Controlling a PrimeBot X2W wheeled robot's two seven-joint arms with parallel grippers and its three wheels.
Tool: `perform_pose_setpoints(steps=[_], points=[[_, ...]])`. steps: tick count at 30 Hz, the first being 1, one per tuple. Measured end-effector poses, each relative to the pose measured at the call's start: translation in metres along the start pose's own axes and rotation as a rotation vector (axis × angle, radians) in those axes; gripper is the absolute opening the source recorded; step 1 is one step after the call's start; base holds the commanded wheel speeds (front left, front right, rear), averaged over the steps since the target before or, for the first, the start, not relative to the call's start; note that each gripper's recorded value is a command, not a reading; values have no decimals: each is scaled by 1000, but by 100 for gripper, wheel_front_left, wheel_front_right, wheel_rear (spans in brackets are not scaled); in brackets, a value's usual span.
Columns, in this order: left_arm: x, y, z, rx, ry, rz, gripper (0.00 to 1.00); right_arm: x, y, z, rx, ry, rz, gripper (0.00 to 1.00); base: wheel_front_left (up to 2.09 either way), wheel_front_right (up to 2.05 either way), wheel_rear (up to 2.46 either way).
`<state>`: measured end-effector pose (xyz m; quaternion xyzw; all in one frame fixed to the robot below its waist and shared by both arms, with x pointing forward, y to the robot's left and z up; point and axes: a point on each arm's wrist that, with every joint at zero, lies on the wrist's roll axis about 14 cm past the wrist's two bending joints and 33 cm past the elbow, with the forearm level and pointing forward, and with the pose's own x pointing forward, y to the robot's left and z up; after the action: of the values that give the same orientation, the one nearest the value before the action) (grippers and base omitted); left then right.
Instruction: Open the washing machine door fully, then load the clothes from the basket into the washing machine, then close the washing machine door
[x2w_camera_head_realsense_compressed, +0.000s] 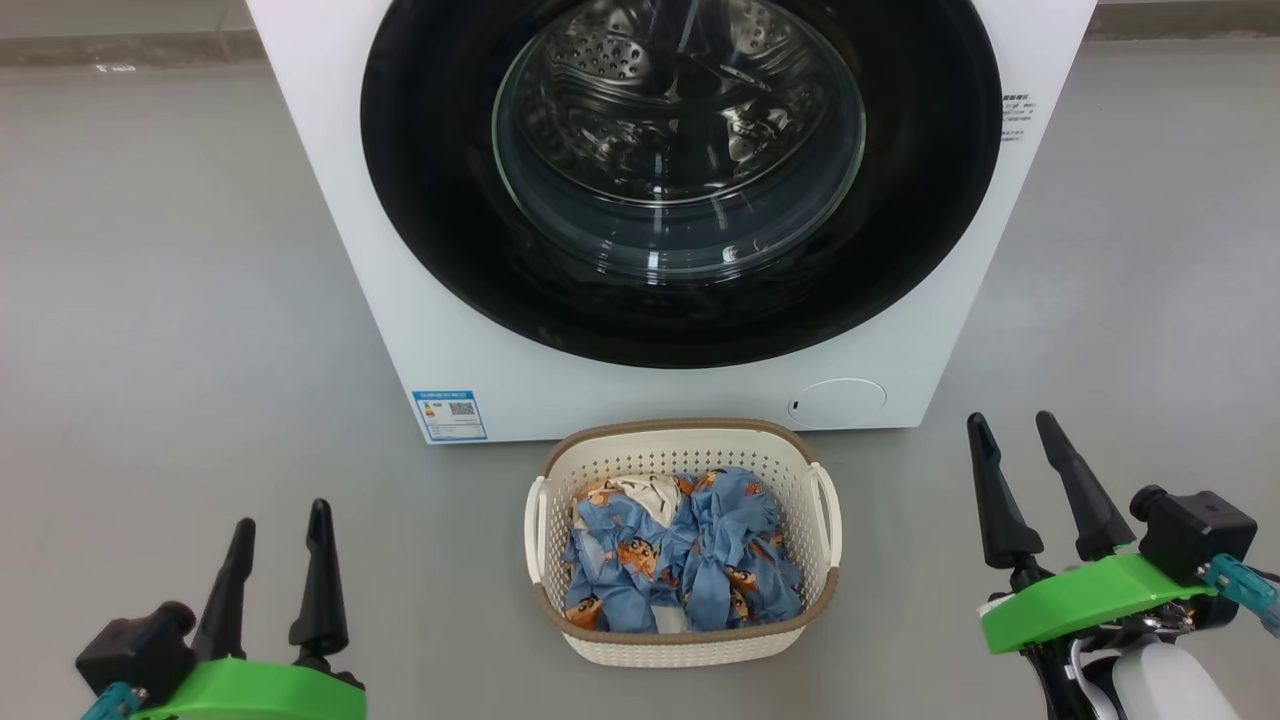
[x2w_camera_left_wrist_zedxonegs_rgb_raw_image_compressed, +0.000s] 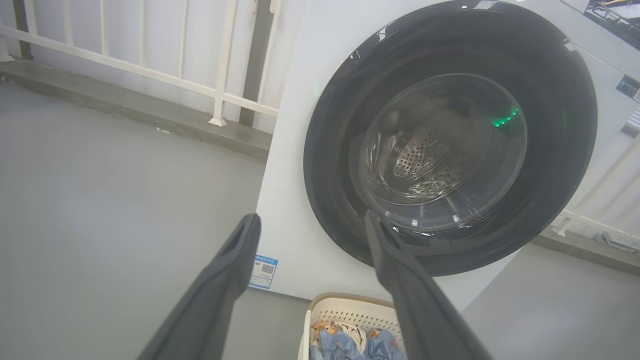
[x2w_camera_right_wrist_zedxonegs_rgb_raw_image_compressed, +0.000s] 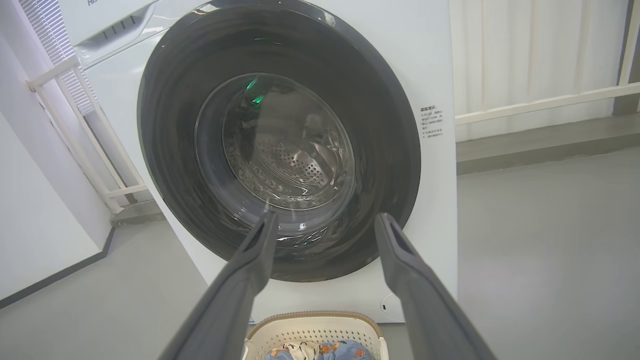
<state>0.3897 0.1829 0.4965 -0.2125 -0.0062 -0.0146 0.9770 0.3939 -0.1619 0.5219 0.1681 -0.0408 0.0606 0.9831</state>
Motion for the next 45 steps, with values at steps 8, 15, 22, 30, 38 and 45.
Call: perform_pose_setpoints(steps=[8,15,22,30,38,45], points=[[-1,-4,2,98,-16,-26,100,4,8,9,-110,-33,40,100,0,0,0],[1,-8,5,158,-30,-45,100,4,14,8,-178,-37,71,100,0,0,0],[3,-9,7,164,-37,-49,100,4,15,7,-183,-34,74,100,0,0,0],[3,-9,7,162,-36,-53,100,4,14,6,-183,-30,71,100,0,0,0],[4,-9,7,162,-37,-53,100,4,14,5,-182,-30,70,100,0,0,0],[3,-8,7,162,-37,-52,100,4,14,5,-182,-30,71,100,0,0,0]])
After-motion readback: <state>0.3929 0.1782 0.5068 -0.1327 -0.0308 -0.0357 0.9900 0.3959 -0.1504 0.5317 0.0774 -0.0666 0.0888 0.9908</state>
